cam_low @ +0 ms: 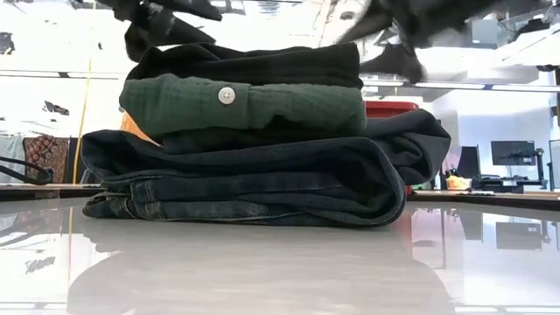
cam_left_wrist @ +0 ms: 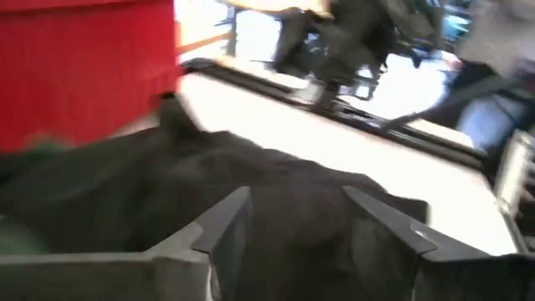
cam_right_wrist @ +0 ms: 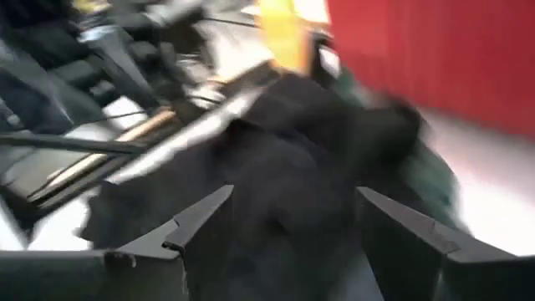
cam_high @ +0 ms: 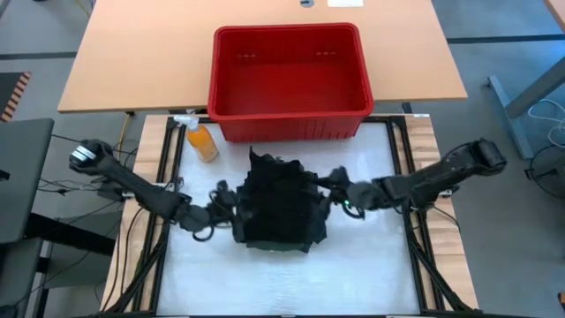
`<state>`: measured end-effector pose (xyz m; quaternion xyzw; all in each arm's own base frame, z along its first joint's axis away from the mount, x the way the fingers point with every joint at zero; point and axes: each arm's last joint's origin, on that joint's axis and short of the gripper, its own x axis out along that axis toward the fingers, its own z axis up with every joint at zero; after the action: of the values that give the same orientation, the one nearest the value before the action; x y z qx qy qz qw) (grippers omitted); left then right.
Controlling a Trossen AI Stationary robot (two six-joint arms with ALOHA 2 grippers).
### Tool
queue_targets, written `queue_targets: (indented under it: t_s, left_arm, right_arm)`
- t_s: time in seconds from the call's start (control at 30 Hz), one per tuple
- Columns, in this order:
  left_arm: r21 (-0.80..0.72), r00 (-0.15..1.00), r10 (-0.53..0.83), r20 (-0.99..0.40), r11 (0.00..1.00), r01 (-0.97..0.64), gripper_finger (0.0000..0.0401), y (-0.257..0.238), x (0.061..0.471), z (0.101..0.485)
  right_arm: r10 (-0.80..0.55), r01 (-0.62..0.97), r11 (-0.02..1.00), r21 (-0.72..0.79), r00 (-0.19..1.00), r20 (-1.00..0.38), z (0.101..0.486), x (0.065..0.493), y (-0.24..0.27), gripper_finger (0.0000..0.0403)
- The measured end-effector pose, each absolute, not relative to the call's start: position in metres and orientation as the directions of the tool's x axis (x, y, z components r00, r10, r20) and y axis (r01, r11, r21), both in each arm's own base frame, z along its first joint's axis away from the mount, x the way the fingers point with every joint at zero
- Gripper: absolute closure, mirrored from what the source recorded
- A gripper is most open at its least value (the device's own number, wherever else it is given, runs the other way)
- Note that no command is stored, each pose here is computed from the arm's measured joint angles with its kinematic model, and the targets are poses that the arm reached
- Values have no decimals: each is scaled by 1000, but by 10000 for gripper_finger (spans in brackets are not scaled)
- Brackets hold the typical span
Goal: Fold laundry
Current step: Put all the stacked clothes into the red bin
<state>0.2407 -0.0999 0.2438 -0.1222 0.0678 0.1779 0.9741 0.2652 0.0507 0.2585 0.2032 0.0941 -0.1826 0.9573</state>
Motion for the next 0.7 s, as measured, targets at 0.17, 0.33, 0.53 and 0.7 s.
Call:
queue_targets:
  t_s: [0.17,0.33,0.53,0.7]
  left_arm:
    - [-392,890,392,-232,800,-454,207,-78,217,235]
    - [-605,852,436,-292,605,-517,200,-57,192,195]
    - [-741,825,458,-331,415,-528,200,-45,166,162]
    - [-745,799,433,-417,341,-573,200,-44,161,140]
  right_arm:
    - [-409,509,697,505,860,-304,224,231,64,133]
    - [-459,580,550,600,811,-363,184,210,62,133]
    - [-489,629,430,648,765,-419,153,192,57,133]
    - [-495,639,330,694,744,-449,132,180,59,133]
